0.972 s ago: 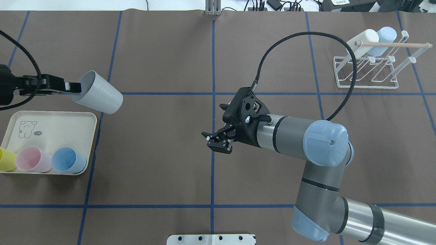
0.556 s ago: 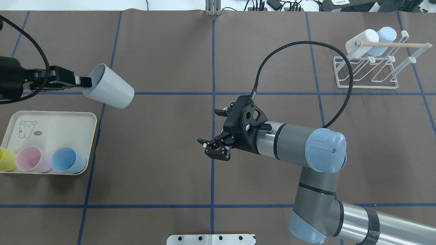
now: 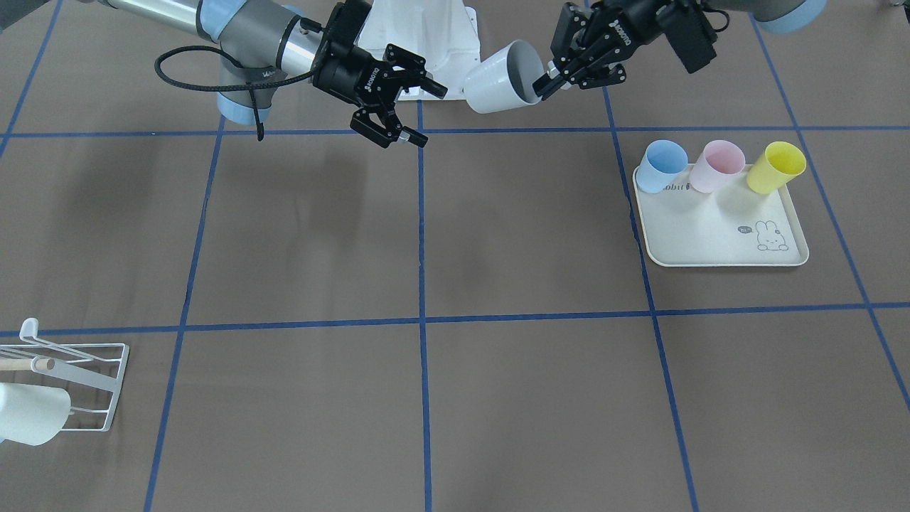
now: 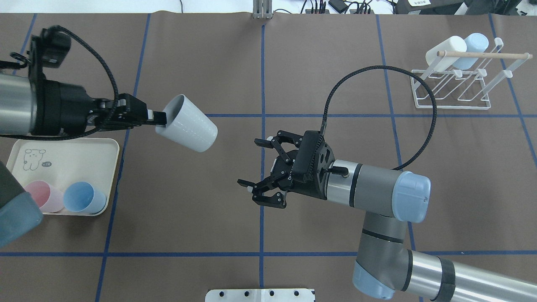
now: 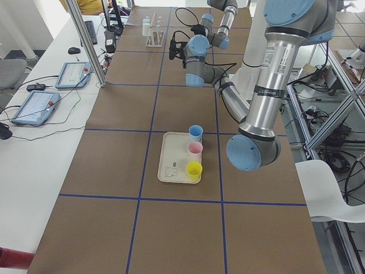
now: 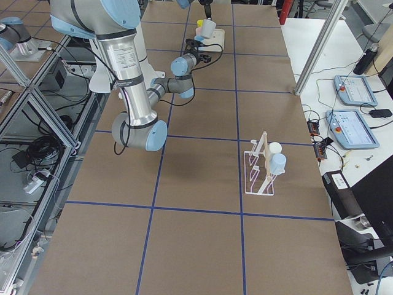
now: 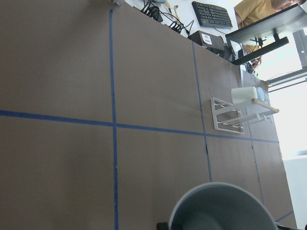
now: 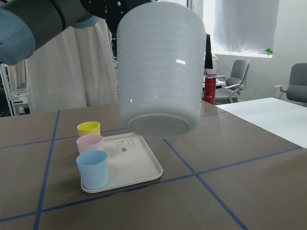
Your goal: Transfer IKEA cup to right arm and place on rack
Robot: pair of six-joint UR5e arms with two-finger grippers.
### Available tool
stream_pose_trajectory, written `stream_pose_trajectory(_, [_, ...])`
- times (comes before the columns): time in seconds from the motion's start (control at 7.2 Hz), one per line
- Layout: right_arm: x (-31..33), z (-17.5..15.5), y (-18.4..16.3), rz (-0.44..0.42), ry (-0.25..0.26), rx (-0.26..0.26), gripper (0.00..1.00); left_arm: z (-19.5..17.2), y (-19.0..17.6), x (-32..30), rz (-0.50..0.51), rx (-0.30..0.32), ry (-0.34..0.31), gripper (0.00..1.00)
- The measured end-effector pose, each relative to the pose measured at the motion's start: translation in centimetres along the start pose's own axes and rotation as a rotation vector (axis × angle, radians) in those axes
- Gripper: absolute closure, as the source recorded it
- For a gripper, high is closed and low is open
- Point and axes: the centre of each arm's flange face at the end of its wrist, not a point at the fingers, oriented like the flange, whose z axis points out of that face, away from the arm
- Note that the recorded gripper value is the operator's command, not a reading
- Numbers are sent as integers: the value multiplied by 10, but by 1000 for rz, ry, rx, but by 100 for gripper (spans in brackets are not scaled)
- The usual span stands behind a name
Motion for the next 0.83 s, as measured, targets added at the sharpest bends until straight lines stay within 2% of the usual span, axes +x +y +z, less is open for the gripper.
stream_pose_trajectory(0.42, [-1, -2, -2, 0, -7, 22, 1, 25, 18, 14, -16, -6, 28, 100])
stream_pose_trajectory(0.83, [-2, -6, -5, 1, -19, 57, 1, 40, 18, 12, -22, 3, 20, 100])
